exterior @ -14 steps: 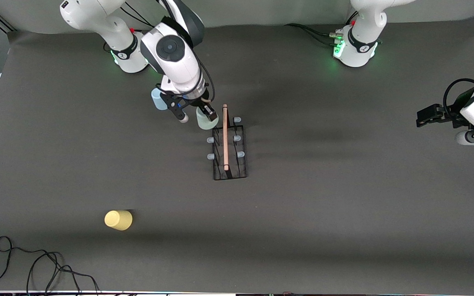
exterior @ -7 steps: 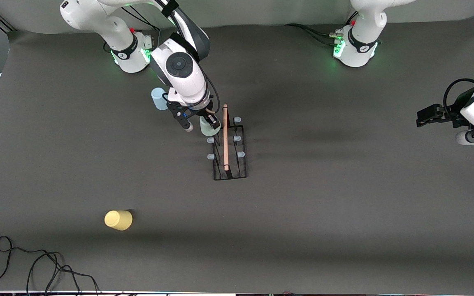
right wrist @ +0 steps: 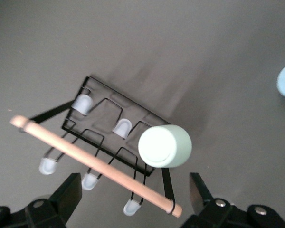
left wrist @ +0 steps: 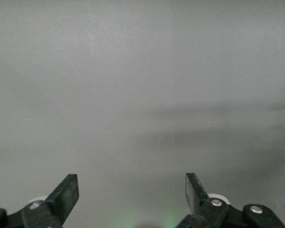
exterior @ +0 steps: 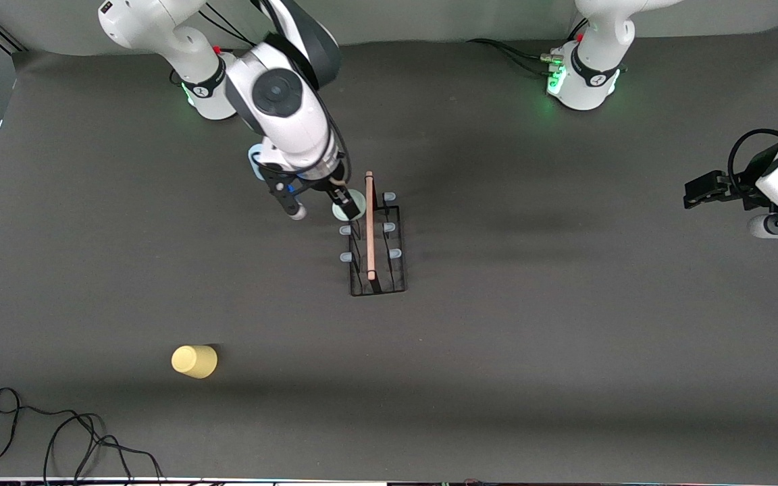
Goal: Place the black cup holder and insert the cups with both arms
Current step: 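Carry the pale green cup with the right gripper onto a rack peg, then release the green cup and move the right gripper to the yellow cup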
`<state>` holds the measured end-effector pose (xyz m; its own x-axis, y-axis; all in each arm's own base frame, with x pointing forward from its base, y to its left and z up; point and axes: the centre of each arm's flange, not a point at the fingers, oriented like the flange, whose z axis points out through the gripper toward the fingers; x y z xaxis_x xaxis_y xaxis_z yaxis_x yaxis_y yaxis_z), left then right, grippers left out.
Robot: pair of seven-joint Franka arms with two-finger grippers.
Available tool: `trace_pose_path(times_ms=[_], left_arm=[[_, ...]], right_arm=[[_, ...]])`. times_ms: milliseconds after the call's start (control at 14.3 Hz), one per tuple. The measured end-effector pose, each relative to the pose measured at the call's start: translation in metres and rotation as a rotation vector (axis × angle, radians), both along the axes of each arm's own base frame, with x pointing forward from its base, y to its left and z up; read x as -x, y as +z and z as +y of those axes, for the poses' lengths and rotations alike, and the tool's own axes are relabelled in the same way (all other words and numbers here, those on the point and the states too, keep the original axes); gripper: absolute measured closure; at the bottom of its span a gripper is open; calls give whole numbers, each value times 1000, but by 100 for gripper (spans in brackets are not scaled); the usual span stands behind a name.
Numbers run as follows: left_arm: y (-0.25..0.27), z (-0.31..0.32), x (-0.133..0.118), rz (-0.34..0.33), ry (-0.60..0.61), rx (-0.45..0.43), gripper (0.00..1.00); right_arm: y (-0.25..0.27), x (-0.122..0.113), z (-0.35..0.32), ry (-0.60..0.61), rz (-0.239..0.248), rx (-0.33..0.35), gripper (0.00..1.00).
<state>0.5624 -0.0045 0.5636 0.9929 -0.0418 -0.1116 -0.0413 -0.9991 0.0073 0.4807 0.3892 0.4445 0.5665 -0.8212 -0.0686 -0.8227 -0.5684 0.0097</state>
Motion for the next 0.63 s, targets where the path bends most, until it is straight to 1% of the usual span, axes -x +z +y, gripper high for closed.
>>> trace_pose_path(times_ms=[140,280,490,629], left_arm=[[0,0,0,0,0,0,0],[0,0,0,0,1,0,0],[0,1,0,0,1,0,0],[0,1,0,1,1,0,0]], right_arm=[[40,-19,-20,68,-9,8,0],[64,-49,-64,200,-24,25,0],[76,-99,-168,413,-56,51,0],[81,-123,-239,563,-66,69,0]])
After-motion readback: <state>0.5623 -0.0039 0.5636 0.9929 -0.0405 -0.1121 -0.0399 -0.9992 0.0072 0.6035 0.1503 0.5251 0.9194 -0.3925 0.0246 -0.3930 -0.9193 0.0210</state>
